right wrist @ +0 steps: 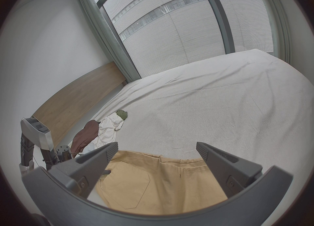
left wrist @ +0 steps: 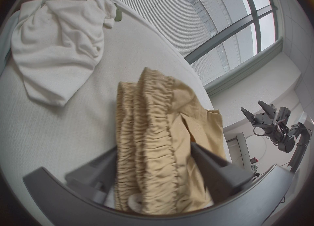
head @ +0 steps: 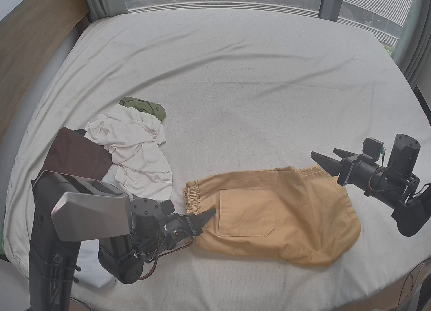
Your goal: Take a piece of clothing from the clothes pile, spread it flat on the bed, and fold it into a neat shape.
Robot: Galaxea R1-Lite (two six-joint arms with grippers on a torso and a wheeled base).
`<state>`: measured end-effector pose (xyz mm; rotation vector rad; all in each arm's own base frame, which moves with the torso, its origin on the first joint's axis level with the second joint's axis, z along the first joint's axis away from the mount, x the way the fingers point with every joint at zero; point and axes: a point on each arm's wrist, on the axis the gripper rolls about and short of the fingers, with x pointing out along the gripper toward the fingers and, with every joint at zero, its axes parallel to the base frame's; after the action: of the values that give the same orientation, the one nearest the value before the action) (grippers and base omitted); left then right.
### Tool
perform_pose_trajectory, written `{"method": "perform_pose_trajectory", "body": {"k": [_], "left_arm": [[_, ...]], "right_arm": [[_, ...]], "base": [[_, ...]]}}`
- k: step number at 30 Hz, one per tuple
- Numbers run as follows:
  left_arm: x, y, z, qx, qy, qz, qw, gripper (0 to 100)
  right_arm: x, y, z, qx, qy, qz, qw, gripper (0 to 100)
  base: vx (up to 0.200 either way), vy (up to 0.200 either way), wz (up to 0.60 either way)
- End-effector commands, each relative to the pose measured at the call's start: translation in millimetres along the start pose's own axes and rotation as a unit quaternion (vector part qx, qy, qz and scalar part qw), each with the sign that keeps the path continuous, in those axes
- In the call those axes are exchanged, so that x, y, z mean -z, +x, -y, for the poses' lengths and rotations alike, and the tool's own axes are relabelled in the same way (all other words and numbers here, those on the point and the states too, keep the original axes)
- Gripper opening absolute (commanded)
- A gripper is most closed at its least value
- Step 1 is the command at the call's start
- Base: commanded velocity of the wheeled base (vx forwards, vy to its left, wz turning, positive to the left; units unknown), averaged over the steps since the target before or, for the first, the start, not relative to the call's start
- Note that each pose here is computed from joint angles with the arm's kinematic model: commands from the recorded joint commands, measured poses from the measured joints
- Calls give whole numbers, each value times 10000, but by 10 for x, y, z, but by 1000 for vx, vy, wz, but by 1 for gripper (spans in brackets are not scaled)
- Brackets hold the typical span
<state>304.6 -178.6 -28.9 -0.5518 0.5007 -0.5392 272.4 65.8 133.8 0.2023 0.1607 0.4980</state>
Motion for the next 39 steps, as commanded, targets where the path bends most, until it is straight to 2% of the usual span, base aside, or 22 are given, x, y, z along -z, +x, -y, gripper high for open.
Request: {"method": "perform_pose_trajectory", "body": {"k": [1,16,24,33,39], "left_arm": [[-13,-42,3,-131,-72,89,9998,0],[-199,-531,120,-301,-121,147,9994,0],[-273,-792,-35,-691,-266,165,9971,0],[-317,-995,-33,-754,-331,157,9965,0],[-327,-1090,-108,-919,-409,143,9948,0]], "right_arm": [[12,5,-5,-9,-3,-20,10000,100],[41,-3,-1,-5,7,-79,10000,100],[93,15,19,15,32,-180,9998,100],[152,37,6,-16,57,-293,9996,100],[170,32,-1,-25,56,-325,9995,100]], "base": [[0,0,0],[0,0,0],[0,0,0],[0,0,0],[0,0,0]]}}
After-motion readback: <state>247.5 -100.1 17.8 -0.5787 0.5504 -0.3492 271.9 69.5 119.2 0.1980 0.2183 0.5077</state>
